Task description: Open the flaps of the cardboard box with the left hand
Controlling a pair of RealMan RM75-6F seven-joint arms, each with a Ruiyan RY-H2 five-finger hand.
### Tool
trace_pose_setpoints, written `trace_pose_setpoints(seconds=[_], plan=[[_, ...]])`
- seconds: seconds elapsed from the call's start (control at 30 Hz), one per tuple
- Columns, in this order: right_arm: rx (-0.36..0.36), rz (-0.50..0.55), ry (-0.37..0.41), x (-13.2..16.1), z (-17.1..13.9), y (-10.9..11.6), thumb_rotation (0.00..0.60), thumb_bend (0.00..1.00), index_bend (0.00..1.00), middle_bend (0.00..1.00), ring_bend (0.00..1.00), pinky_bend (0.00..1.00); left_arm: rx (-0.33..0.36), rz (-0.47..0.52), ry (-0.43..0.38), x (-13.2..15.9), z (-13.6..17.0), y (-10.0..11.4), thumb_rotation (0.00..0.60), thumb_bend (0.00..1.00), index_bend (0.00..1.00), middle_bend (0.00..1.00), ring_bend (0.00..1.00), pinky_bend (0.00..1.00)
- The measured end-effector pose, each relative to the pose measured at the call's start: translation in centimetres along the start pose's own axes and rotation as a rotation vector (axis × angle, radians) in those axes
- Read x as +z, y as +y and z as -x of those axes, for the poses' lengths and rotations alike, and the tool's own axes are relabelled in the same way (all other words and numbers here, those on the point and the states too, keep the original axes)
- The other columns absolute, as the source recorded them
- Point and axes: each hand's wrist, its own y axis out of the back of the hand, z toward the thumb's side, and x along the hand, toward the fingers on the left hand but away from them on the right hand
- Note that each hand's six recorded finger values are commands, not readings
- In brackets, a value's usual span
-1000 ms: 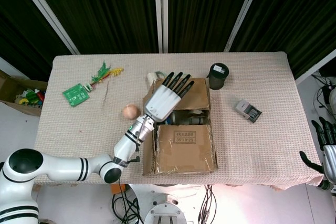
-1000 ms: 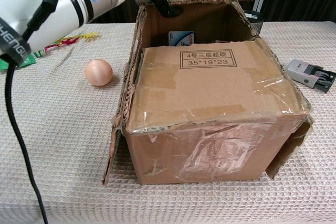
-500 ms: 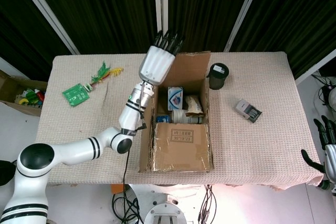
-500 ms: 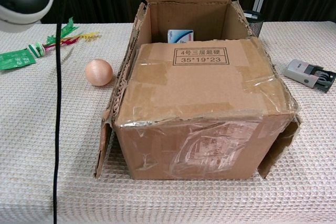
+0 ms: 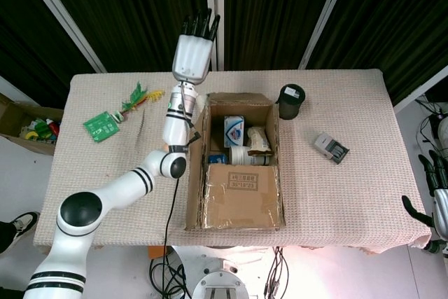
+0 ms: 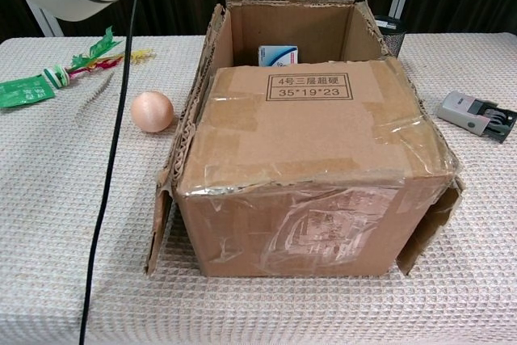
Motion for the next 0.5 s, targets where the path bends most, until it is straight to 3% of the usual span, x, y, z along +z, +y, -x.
trace_pose_setpoints(seconds=[0.1,0.2,0.4,0.5], plan=[[-0.003,-0.009,0.010,0.2,0.4,0.2,0.600,0.25,0.00,0.00,0.00,0.00,-0.016,0.051,-0.020,-1.0,1.0,0.1,0.145,0.06,0.00,0.05,0.02,0.14],[-0.006,-0.018,0.022,0.5,0.8,0.4,0.600,0.25,0.00,0.00,0.00,0.00,-0.047,0.115,-0.043,-2.4,2.7,0.4,0.019,0.05,0.00,0.05,0.02,0.14],[-0.012,-0.031,0.046,1.4,1.6,0.6,0.600,0.25,0.00,0.00,0.00,0.00,-0.150,0.252,-0.089,-6.3,8.0,1.6,0.000,0.04,0.01,0.06,0.02,0.14],[-0.005,-0.039,0.050,1.7,2.0,0.4,0.600,0.25,0.00,0.00,0.00,0.00,-0.206,0.315,-0.112,-8.2,11.6,2.3,0.000,0.07,0.02,0.13,0.02,0.14]])
